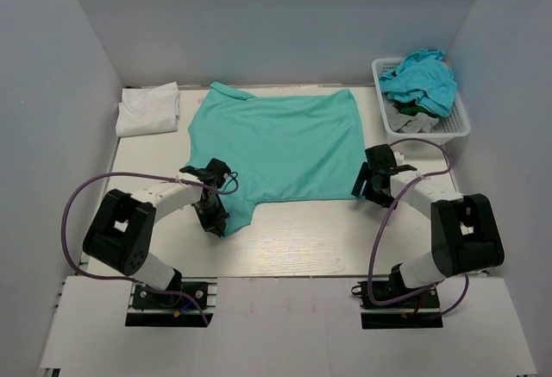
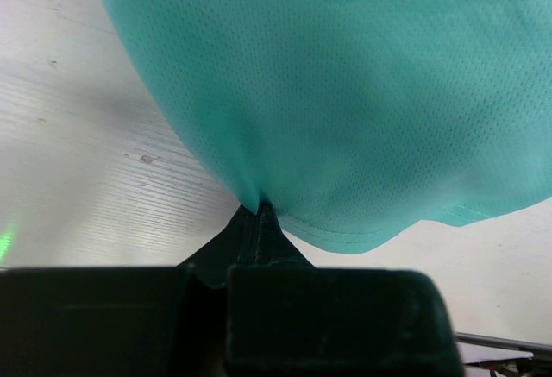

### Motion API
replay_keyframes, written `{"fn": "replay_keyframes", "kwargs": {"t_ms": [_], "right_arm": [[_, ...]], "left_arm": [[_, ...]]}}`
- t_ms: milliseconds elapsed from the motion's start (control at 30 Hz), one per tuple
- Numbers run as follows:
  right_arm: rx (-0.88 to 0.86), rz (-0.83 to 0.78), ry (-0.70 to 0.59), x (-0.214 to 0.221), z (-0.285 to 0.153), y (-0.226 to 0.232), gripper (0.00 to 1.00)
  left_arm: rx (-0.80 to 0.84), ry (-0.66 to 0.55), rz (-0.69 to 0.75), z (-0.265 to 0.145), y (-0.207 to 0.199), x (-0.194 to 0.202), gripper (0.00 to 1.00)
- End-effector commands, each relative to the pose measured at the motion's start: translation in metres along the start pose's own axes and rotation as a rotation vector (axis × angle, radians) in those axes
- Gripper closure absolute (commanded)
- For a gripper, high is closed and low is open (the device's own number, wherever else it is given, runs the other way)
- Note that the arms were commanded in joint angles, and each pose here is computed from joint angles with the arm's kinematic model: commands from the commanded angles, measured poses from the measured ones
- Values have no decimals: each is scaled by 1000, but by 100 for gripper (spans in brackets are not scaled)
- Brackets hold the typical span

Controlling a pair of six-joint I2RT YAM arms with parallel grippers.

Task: Fold and stack the t-shirts
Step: Grap the side of the flattened tshirt closest away from the robot with both arms

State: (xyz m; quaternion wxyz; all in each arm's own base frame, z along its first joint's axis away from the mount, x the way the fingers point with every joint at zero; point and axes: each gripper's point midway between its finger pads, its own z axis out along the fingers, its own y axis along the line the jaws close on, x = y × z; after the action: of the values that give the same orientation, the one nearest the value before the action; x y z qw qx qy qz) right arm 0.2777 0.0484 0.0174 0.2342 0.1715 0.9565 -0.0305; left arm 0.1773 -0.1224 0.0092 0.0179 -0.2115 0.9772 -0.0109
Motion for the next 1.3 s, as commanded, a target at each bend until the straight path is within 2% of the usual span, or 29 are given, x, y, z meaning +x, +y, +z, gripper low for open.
{"fn": "replay_keyframes", "kwargs": {"t_ms": [0, 67, 100, 200, 300, 367, 433, 500, 533, 567, 733, 900, 1000, 1267], "right_arm": [[-30, 36, -13, -11, -1, 11, 17], [-21, 47, 1, -5, 0, 8, 42], [-25, 46, -4, -5, -1, 8, 47], [-26, 49, -4, -3, 0, 7, 49], [-17, 48, 1, -2, 5, 6, 57], [-15, 47, -1, -1, 8, 7, 69], [7, 40, -2, 4, 13, 1, 74], [13, 35, 2, 6, 15, -1, 86], [17, 27, 9, 8, 16, -2, 97], [21, 17, 16, 12, 16, -4, 100], [-71, 6, 43, 20, -1, 6, 100], [-211, -27, 24, 12, -27, 26, 100], [-232, -32, -1, -10, -37, 37, 100], [-259, -51, -39, -53, -47, 60, 100]], "left_arm": [[-120, -56, 2, 6, 24, -8, 100], [-125, -52, 2, 3, 26, -6, 100], [-126, -51, 2, 0, 28, -4, 100], [-118, -43, 2, -7, 30, 0, 100], [-123, -28, 2, -9, 36, 7, 100], [-139, -14, 4, -10, 43, 13, 100], [-136, -17, 3, -13, 46, 15, 100], [-123, -10, 2, -15, 45, 17, 100], [-116, -16, 2, -17, 44, 17, 100], [-97, -31, 1, -18, 41, 14, 100], [-69, -30, -1, -31, 35, 14, 100], [51, -80, -13, -55, 7, -3, 100], [120, -157, -13, -74, -14, -28, 100], [150, -408, -32, -128, -48, -100, 100]]}}
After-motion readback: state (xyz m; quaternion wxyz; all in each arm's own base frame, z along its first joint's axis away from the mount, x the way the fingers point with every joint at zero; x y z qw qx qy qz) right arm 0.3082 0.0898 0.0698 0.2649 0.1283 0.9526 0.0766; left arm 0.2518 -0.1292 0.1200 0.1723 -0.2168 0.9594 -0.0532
